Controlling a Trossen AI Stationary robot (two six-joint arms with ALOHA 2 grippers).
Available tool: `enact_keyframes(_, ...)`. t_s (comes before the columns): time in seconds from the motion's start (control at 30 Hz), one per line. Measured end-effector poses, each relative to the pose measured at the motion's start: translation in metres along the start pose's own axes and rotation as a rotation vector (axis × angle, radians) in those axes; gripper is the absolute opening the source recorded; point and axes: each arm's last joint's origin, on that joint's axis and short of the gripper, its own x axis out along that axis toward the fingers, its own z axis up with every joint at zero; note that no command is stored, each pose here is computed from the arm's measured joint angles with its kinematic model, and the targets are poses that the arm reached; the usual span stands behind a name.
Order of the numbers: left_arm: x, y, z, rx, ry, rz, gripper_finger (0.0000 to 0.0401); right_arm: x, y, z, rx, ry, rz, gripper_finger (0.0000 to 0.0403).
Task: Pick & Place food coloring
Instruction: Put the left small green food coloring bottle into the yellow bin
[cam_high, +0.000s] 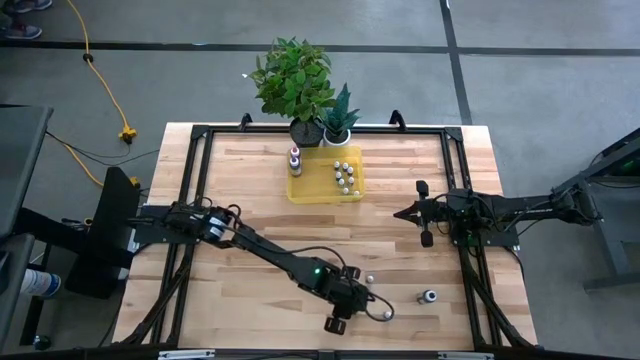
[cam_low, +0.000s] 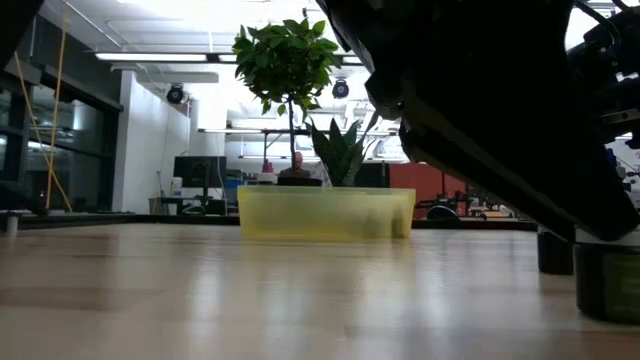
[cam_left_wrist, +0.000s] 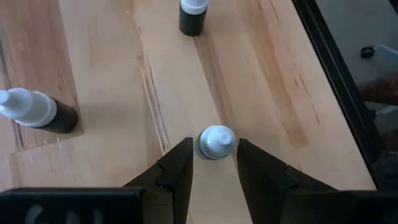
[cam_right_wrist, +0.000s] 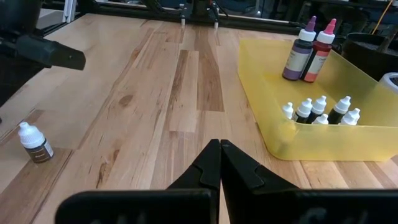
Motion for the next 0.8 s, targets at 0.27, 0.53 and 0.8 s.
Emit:
enact_keyframes(0.27,0.0000,-0.0001,0.0007,0.000,-0.008,-0.002,0.0120,0.0000,0.0000,0.0001,0.000,0.000,0.000,0.0000)
enact_keyframes(0.53,0.0000,-0.0005,0.0033,-0.015,-0.034,-0.005,0.0120,0.0000,0.0000,0.0000,0.000,0.000,0.000,0.0000)
enact_keyframes(0.8,0.0000,-0.0008,0.0030,-0.015,-0.033,-0.005,0.0117,0.0000,0.0000,0.0000,0.000,0.000,0.001,0.0000)
